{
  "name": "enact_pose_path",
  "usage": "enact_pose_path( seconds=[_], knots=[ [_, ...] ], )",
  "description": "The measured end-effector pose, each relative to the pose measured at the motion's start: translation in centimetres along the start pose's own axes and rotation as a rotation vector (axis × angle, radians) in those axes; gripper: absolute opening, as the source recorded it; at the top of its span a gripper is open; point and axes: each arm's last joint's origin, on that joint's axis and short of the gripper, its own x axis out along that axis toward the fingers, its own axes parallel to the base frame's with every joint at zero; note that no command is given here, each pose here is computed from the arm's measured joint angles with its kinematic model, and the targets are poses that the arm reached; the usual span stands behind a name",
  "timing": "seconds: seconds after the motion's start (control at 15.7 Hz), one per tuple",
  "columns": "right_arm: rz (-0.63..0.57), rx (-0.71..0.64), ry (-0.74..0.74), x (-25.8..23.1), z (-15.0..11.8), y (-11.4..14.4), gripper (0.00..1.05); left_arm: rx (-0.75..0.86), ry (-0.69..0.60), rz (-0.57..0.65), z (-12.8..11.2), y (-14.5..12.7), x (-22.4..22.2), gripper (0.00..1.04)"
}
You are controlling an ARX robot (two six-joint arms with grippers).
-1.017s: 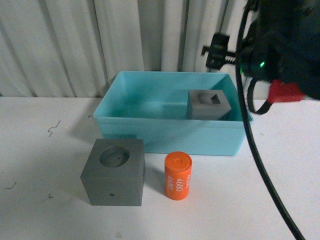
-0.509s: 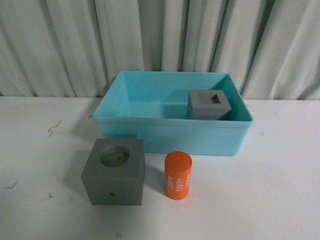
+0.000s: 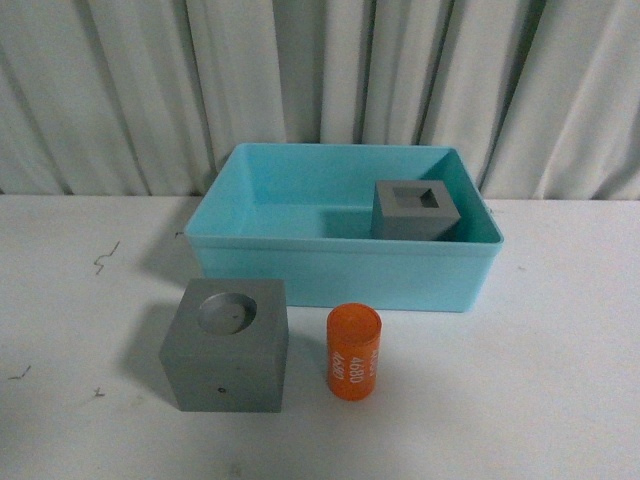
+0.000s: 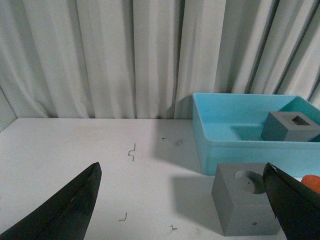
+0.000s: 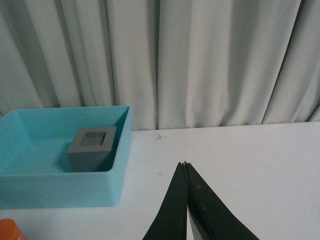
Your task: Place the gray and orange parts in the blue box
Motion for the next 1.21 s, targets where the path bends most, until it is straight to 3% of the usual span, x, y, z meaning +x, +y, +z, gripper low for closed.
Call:
enact_pose_path(
  seconds=[0.25, 0.51, 1.21],
  knots=[
    [-0.014, 0.001, -0.006, -2.1, -0.6, -1.6, 0.02, 0.000, 0.000, 0.000, 0.0, 0.0, 0.0, 0.98],
    [0.005, 0.000, 0.024, -3.8, -2.3, -1.5, 0.02, 0.000, 0.000, 0.000, 0.0, 0.0, 0.0, 0.98],
    [0.005, 0.000, -0.022, -5.8, -1.4, -1.5, 0.02, 0.000, 0.000, 0.000, 0.0, 0.0, 0.0, 0.98]
  ],
)
